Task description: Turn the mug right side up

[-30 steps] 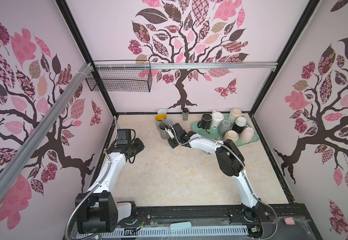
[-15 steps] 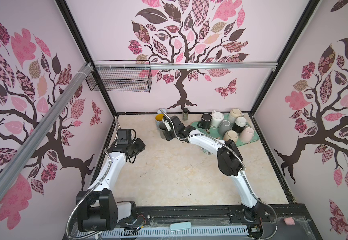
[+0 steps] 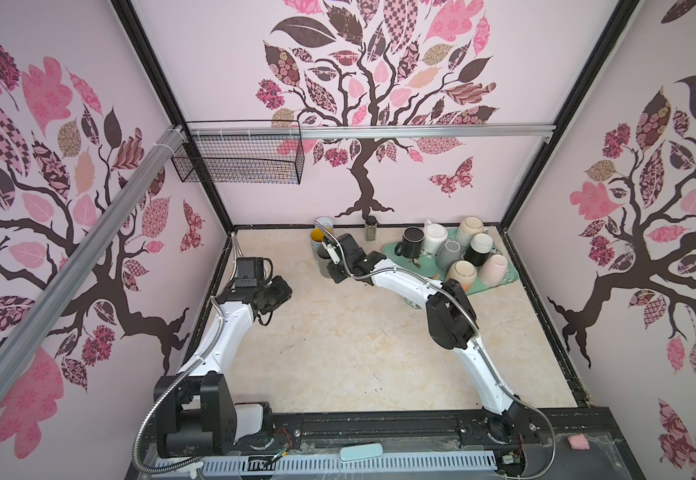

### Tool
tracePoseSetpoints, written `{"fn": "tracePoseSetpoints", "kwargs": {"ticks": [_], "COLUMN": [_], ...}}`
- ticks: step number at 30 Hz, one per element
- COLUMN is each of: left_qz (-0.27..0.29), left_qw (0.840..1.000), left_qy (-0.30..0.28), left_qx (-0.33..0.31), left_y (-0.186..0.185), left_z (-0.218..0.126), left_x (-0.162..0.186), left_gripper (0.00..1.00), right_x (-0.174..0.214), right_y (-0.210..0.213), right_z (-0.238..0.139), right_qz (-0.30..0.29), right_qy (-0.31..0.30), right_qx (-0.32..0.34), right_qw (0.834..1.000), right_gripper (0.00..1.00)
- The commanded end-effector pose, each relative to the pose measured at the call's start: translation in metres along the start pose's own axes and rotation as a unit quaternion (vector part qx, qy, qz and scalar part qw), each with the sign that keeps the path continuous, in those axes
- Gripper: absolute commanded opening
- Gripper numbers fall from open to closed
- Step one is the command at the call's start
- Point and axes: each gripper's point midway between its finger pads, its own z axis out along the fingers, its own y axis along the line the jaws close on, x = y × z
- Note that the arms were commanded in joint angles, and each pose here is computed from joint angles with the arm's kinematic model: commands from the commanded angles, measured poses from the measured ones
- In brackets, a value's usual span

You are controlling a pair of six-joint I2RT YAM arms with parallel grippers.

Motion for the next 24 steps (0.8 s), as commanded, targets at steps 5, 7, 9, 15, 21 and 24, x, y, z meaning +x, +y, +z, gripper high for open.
{"fn": "tracePoseSetpoints", "kwargs": {"ticks": [5,7,9,15,21,24], "left_qz": [0.001,0.0,0.001,0.001,0.0,-0.002], "left_qw": [1.0,1.0,1.0,1.0,1.0,1.0], "left_qy": [0.001,0.002,0.001,0.001,0.001,0.003], "left_qx": [0.0,0.0,0.0,-0.001,0.0,0.003], "left_y": [0.005,0.006,0.006,0.006,0.006,0.005], "left_z": [0.003,0.003,0.003,0.003,0.004,0.005], "left_x": [0.004,0.005,0.005,0.005,0.005,0.005], "left_gripper": [0.25,0.25,0.25,0.25,0.25,0.25], "right_x": [0.006,0.009,0.013,0.013,0.006,0.002], "right_y": [-0.001,-0.002,-0.001,0.002,0.006,0.006], "right_z": [0.014,0.014,0.024,0.02,-0.002,-0.009], "right_qz": [-0.01,-0.013,-0.018,-0.053,-0.088,-0.104], "right_qy": [0.012,0.018,0.022,0.024,0.006,-0.013], "right_qx": [0.002,0.003,0.003,-0.009,-0.025,-0.027], "right_qw": [1.0,1.0,1.0,0.998,0.996,0.994], "right_gripper": [0.42,0.38,0.34,0.17,0.1,0.09]}}
